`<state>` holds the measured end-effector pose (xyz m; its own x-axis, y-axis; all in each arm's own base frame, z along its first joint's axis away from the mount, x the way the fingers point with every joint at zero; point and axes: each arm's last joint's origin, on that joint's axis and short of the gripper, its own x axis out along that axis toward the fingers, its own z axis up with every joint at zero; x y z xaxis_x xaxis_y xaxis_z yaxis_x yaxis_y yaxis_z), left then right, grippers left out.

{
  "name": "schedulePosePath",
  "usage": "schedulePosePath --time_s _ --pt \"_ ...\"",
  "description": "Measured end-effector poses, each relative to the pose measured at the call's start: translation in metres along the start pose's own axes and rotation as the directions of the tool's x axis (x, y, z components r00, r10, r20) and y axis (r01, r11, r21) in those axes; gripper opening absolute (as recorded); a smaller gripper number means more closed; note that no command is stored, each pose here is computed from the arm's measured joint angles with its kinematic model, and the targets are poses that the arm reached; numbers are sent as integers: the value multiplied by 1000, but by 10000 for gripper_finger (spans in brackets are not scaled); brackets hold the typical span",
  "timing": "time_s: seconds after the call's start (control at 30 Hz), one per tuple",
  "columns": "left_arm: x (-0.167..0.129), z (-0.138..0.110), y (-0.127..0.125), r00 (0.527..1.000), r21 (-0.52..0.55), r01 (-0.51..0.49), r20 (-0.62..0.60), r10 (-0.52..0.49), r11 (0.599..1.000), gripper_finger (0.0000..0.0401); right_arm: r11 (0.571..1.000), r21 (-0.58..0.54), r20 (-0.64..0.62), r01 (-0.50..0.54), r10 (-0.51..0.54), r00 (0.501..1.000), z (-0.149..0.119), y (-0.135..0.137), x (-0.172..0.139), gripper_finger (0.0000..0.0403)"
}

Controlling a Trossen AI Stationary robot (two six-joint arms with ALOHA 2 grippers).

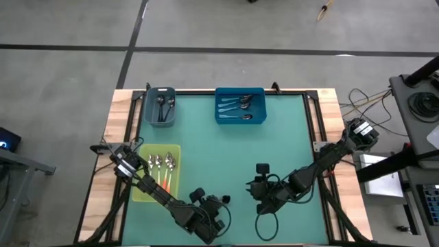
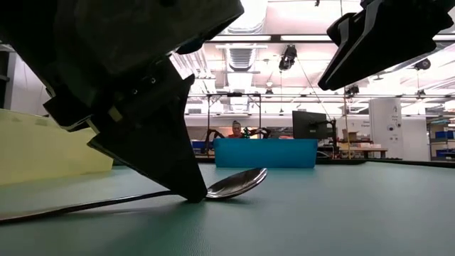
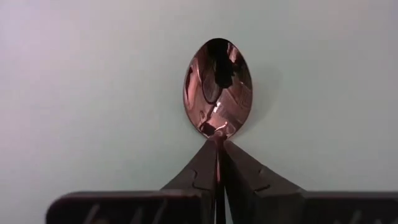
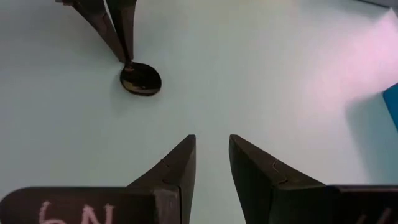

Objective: Sort silverware by color (type)
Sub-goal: Put the black spoon into the blue bin

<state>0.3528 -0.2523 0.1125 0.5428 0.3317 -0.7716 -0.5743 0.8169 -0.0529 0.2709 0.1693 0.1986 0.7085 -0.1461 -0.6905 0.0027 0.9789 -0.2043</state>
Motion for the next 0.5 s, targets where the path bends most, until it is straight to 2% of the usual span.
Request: schedulePosePath --time_s 0.27,0.5 --pt "-4 4 4 999 39 -28 33 27 999 1 1000 2 3 -1 1 1000 0 0 0 89" --pt "-24 17 11 998 53 -47 43 45 997 1 1000 -1 0 -3 3 1000 0 1 0 89"
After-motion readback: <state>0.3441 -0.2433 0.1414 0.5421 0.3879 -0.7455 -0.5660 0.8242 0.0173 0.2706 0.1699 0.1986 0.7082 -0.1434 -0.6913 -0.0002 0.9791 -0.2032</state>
